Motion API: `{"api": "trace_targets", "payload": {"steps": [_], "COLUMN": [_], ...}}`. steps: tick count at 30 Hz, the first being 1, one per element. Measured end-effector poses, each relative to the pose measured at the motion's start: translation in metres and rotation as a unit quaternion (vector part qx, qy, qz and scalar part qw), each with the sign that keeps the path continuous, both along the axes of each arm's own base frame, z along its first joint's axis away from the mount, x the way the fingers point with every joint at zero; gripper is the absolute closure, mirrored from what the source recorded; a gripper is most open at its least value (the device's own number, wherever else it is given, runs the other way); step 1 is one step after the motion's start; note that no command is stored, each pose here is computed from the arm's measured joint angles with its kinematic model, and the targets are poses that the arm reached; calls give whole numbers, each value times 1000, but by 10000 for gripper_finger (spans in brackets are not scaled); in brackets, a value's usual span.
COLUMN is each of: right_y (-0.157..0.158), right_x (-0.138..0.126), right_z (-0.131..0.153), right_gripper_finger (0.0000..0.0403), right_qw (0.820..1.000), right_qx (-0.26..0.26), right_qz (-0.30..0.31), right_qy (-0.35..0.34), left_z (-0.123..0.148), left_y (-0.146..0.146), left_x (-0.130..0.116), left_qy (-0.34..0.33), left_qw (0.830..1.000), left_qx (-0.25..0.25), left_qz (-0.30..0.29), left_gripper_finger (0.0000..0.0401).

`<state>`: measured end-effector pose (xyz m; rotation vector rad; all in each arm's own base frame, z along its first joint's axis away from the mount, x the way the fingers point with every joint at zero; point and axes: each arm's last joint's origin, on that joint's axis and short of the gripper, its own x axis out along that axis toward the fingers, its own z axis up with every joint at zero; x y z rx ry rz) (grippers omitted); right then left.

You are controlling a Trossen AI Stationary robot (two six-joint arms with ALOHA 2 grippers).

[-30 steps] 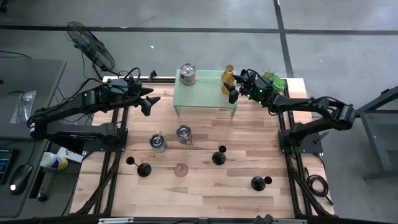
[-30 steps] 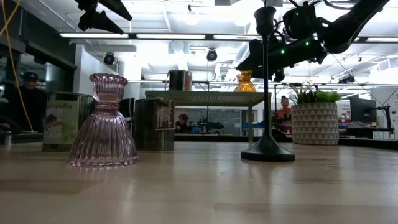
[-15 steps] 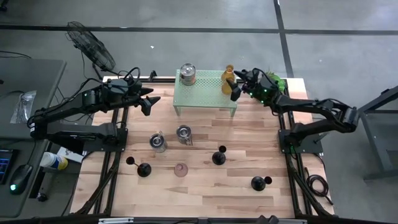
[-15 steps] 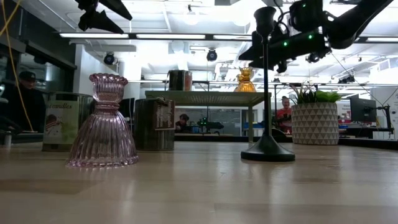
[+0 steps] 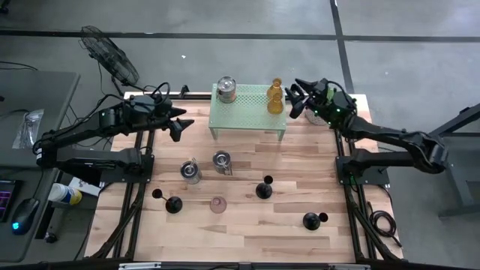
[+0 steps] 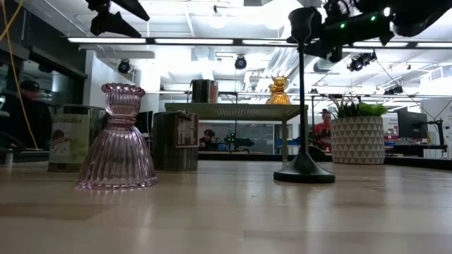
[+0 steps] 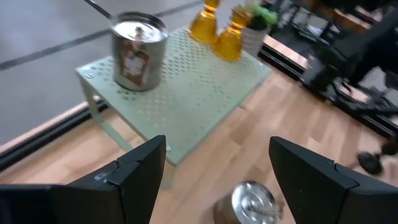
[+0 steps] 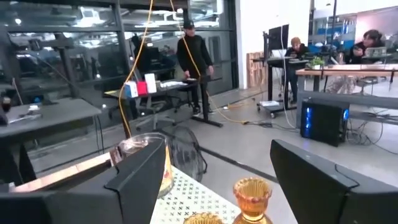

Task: Pick & Place candle stick holders
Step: Put the violet candle holder on the shelf

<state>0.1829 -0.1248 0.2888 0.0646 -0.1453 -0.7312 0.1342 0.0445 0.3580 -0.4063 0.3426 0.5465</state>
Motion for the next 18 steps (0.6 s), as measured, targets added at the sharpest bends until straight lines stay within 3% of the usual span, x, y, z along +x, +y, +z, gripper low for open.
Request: {"api": "trace_targets", "payload": {"steps": [11,18], "right_y": [31,52], "right_x": [-19,-24], "right_z": [14,19], "right_gripper_finger": [119,119], "right_qw": [1000,1000], "right_qx": [0,0], "right_qz": [-16,-24], "right_qy": [13,12], "left_z": [-7,-15], "left_y": [-3,-2], "left_x": [9,25], "left_qy": [30,62], "left_qw": [995,982], "left_qx": [-18,-14], "left_qz": [-93,-178], "left_gripper_finger": [118,118]}}
